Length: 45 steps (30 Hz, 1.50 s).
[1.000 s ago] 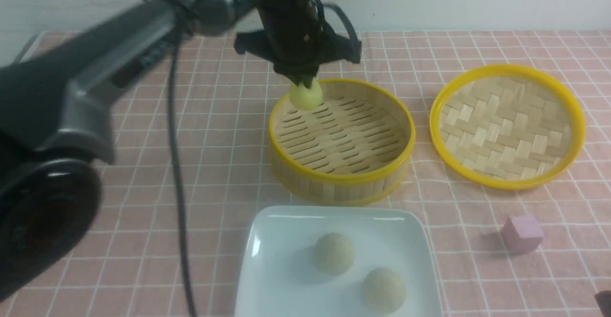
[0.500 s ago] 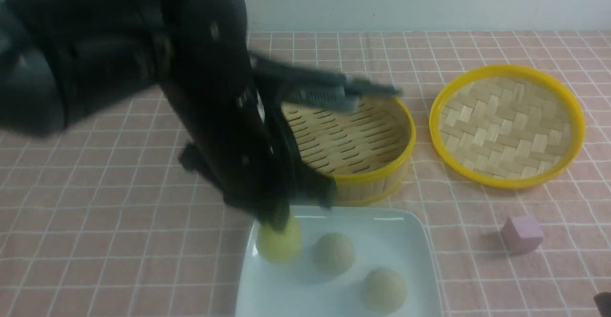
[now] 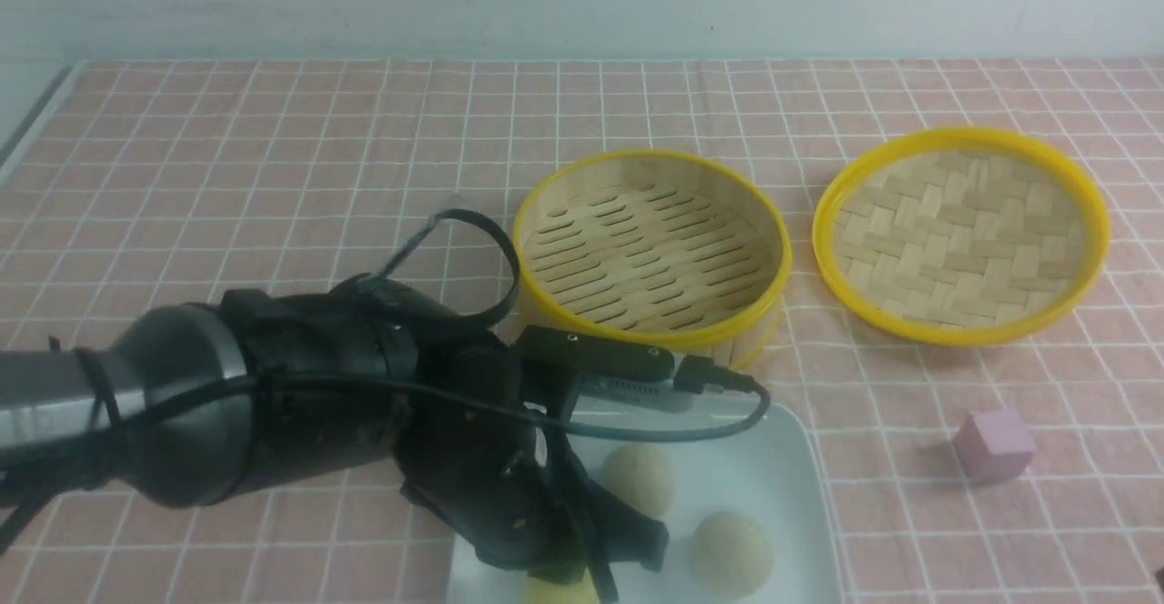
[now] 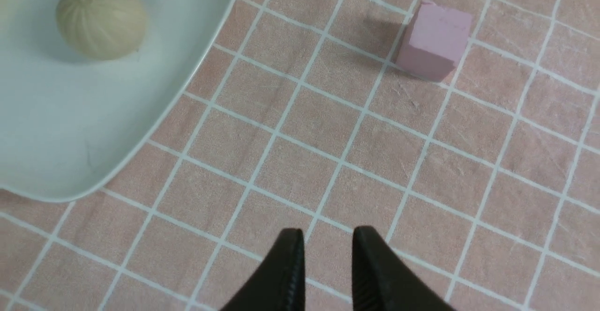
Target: Put the steamed buns into the plate on the pink tablecloth.
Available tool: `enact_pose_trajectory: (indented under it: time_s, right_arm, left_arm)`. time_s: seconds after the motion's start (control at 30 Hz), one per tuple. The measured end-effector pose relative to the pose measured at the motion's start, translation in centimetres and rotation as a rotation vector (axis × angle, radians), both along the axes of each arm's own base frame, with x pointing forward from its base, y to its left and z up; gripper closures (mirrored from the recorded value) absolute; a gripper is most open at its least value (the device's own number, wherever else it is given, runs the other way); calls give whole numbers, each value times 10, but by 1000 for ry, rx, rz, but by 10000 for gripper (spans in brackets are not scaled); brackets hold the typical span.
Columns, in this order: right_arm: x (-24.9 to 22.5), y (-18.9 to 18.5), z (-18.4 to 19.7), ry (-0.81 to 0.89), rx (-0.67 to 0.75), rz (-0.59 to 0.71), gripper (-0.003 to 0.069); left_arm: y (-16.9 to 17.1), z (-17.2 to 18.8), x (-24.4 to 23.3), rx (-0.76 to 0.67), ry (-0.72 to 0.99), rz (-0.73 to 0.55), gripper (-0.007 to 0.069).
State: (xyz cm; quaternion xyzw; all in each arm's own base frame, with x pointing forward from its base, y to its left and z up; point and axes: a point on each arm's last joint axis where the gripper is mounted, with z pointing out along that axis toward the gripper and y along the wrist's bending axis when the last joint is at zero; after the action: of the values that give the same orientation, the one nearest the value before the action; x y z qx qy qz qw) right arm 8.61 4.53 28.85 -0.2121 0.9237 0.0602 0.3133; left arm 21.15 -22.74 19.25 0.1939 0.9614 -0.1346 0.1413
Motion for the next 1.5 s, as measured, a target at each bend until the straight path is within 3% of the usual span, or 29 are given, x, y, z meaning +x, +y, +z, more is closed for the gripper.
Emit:
enact_pose_trajectory:
  time_s: [0.13, 0.17, 0.33, 0.5, 0.7, 1.17, 1.3, 1.43, 1.5]
  right_arm:
    - [-23, -15, 18, -7, 18, -14, 648]
    - [-25, -16, 19, -8, 21, -12, 650]
    - [-59, -37, 20, -176, 178, -53, 670]
    - [-53, -32, -8, -450, 382, -30, 670]
    - [-42, -22, -31, -553, 451, 2, 669]
    - [-41, -21, -31, -569, 460, 5, 652]
    - [-41, -21, -31, -569, 460, 5, 650]
    - [-41, -21, -31, -569, 460, 5, 647]
    - [-41, -21, -31, -569, 461, 5, 641]
  left_arm:
    - [0, 0, 0, -6, 4, 23, 382]
    - [0, 0, 0, -6, 4, 24, 382]
    - [-1, 7, 4, 9, 1, 41, 216]
    - [-3, 18, 12, 39, -55, 18, 167]
    - [-3, 21, 13, 51, -64, 15, 165]
    - [-3, 21, 13, 54, -64, 14, 176]
    - [-4, 21, 14, 47, -71, 14, 214]
    - [-4, 21, 15, 44, -82, 11, 289]
    - [-4, 22, 15, 43, -86, 9, 363]
